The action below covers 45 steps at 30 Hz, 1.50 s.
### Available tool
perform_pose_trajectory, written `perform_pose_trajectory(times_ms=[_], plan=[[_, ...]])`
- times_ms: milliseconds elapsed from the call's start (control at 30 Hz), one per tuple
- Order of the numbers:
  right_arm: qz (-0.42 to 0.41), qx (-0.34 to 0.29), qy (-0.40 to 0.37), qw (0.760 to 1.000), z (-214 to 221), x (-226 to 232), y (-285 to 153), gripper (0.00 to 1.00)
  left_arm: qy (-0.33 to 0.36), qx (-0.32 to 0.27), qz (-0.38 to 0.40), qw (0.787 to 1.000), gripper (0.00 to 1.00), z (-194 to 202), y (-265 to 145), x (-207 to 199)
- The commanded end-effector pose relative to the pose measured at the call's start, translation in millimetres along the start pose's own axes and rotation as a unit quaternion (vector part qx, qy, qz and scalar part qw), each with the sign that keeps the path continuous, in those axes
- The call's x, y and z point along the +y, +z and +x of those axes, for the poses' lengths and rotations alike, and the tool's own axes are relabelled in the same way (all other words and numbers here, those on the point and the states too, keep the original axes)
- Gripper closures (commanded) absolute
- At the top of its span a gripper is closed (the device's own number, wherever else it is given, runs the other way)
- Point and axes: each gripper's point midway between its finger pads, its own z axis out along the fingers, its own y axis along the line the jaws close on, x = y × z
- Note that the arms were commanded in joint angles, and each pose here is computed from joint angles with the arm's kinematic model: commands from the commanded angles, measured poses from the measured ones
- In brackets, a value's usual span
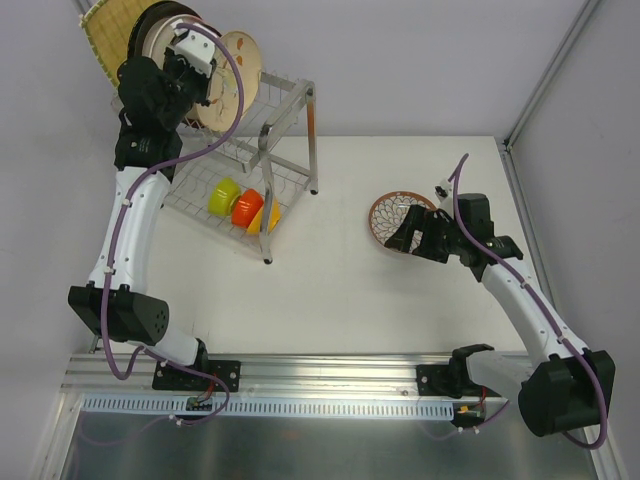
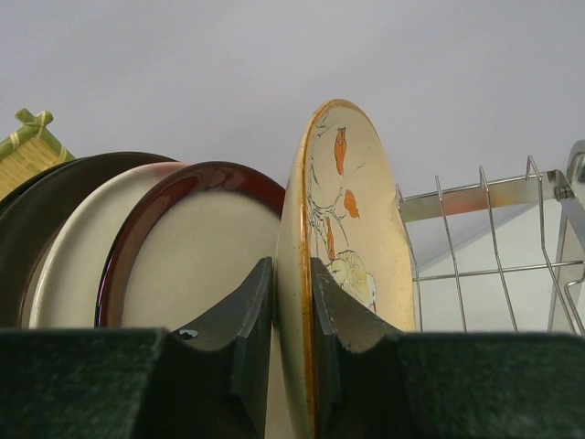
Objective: Load the plates into the dish rack
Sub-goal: Insert the plate into the dish rack
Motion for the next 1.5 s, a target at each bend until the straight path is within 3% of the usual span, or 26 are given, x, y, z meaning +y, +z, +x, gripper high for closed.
perform_pose_trajectory(times_ms=[0, 600, 733, 800, 967, 1200, 1400, 1467], plan=[[-0.025, -0.02, -0.01, 0.999, -17.4, 15.0, -4.9, 0.02, 0.07, -0.115, -0.045, 0.99, 1.0, -71.8, -12.2, 30.6], [-0.029, -0.015, -0.001, 0.999, -16.4, 15.7, -3.1, 0.02, 0.068, -0.076, -0.044, 0.994, 0.98, -38.4, -14.1, 23.7], [-0.029, -0.013, 0.001, 1.0, -15.3, 15.3, -2.6, 0.02, 0.067, -0.066, -0.049, 0.994, 0.9, -30.7, -14.3, 25.2], [-0.03, -0.012, 0.002, 0.999, -14.9, 15.6, -2.4, 0.02, 0.066, -0.065, -0.055, 0.994, 0.82, -30.5, -15.6, 27.5], [-0.031, -0.012, 0.004, 0.999, -14.5, 15.9, -2.3, 0.02, 0.063, -0.06, -0.059, 0.994, 0.77, -27.5, -17.7, 28.5], [-0.031, -0.011, 0.007, 0.999, -13.1, 15.7, -2.4, 0.02, 0.059, -0.06, -0.059, 0.995, 0.62, -26.9, -20.3, 27.5], [-0.032, -0.012, 0.008, 0.999, -13.5, 16.9, -2.9, 0.02, 0.04, -0.079, -0.05, 0.995, 0.44, -41.8, -28.9, 23.7], [-0.033, -0.014, 0.011, 0.999, -14.4, 17.1, -3.0, 0.02, 0.027, -0.092, -0.043, 0.994, 0.32, -52.4, -35.9, 20.7]])
